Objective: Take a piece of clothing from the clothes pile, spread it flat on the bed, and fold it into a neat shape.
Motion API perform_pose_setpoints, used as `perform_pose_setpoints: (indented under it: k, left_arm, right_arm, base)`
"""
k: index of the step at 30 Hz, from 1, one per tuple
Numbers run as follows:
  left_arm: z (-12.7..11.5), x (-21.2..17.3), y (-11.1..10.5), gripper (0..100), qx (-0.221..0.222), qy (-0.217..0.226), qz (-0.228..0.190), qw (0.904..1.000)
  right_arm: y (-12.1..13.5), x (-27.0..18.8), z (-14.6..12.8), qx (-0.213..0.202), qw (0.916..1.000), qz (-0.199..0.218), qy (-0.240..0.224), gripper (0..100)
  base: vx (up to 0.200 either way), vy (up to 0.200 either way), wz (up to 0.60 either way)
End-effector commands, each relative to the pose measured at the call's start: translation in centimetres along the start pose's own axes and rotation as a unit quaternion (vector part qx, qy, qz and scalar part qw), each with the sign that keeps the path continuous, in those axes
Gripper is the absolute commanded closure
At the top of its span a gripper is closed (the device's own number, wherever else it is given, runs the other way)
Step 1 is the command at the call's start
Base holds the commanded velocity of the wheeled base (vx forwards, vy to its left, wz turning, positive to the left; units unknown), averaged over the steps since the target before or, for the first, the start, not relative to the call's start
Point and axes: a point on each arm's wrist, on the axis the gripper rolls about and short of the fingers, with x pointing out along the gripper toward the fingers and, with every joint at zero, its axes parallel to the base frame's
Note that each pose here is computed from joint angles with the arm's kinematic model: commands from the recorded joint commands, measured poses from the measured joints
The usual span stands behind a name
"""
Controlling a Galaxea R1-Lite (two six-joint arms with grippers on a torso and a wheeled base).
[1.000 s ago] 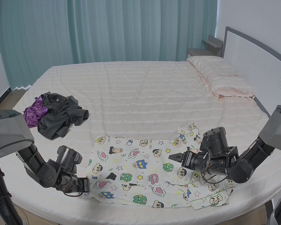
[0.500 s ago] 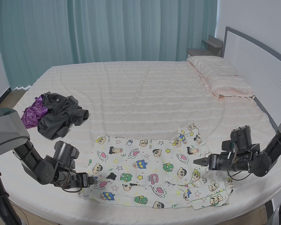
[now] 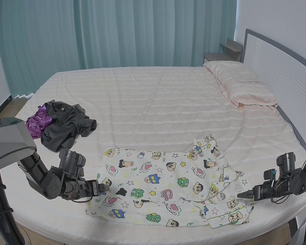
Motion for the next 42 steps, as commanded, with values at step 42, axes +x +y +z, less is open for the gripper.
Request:
perform_pose_setpoints:
  k: [42]
  left_arm:
    - [-1.4, 1.2, 0.2, 0, 0.0, 0.026, 0.009, 0.9996]
  right_arm:
    - [3.0, 2.2, 0.6, 0.026, 0.9948, 0.029, 0.095, 0]
  base:
    - [0.0, 0.0, 0.0]
